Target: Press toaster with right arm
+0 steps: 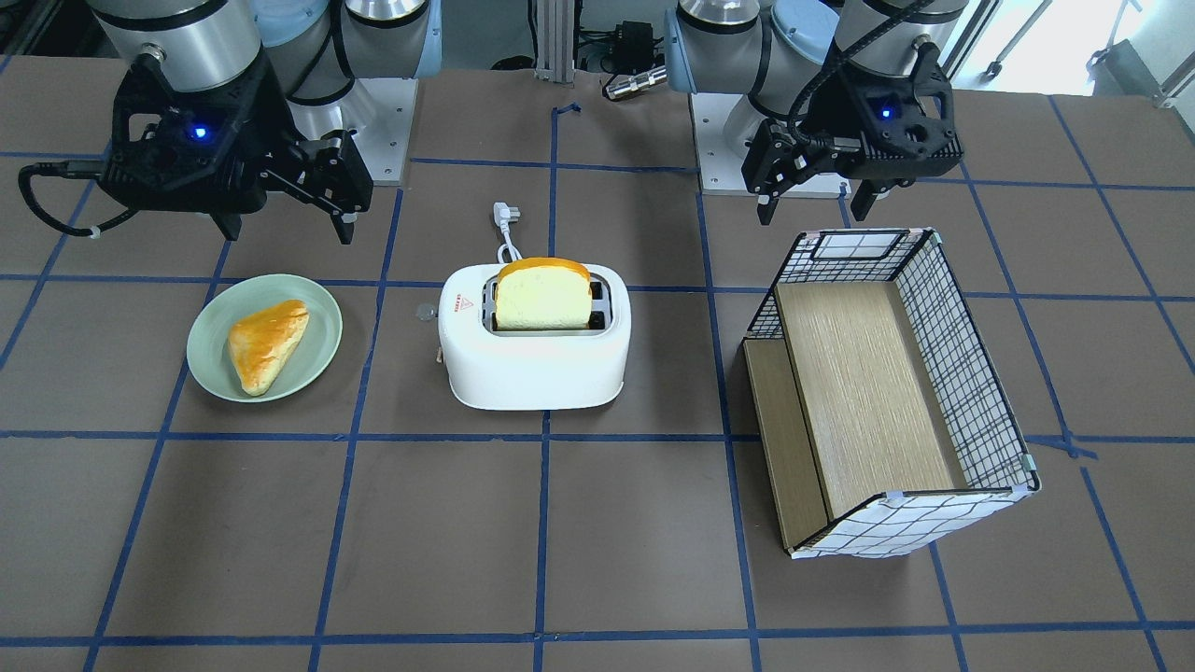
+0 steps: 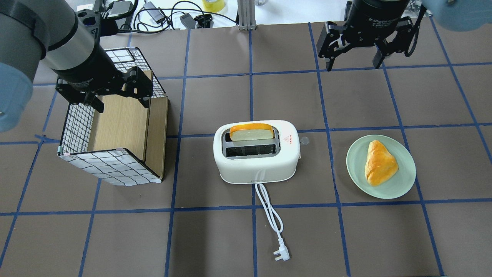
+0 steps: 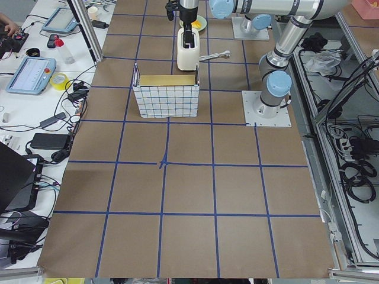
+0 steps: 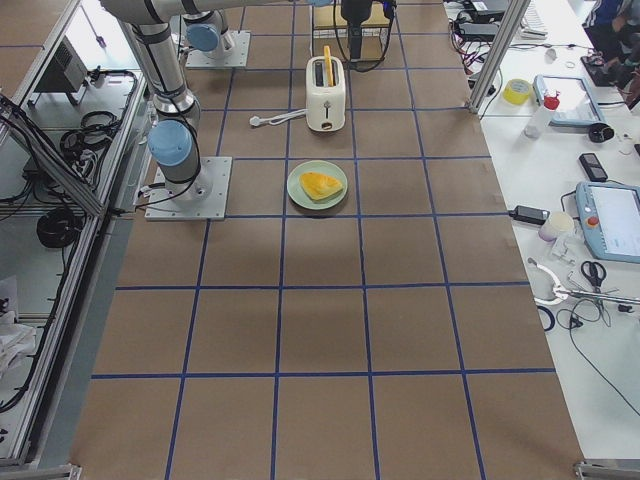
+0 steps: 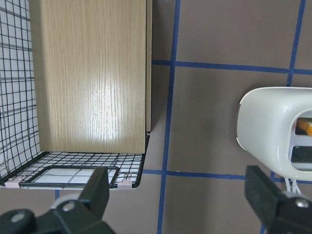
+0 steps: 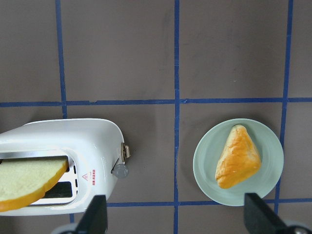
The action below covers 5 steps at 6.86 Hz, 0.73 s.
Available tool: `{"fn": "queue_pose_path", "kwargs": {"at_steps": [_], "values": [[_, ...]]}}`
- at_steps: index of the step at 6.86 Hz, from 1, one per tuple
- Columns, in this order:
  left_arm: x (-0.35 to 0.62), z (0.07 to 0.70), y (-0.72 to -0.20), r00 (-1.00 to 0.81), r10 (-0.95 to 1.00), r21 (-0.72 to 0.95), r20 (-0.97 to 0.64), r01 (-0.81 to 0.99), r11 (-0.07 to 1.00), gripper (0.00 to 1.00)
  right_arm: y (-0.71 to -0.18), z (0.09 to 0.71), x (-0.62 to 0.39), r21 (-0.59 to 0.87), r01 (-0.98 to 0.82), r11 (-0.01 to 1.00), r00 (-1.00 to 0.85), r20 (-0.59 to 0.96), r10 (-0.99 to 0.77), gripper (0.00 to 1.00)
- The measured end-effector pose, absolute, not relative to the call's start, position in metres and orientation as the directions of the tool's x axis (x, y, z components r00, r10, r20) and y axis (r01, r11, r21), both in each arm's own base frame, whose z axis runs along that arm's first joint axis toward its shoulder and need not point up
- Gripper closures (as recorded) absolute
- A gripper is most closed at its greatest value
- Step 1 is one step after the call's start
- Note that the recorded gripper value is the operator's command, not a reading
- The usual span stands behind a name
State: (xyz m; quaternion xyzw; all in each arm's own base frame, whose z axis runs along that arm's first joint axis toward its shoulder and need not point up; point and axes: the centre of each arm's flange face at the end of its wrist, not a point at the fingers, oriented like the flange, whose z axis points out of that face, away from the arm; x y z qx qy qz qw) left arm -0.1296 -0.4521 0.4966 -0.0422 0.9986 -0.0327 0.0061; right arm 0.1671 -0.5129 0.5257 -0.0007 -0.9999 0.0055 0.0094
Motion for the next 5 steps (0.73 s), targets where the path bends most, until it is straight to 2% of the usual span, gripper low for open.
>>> {"fn": "queue_pose_path", "kwargs": {"at_steps": [5], "values": [[-0.1296,0.4966,-0.4521,-0.996,-0.085,-0.066,-0.009,-0.084,0.994,0.0,-0.5131,0.5263,0.1675,-0.014,0.003,1.0,-1.0,0.019,0.004,0.03]]}}
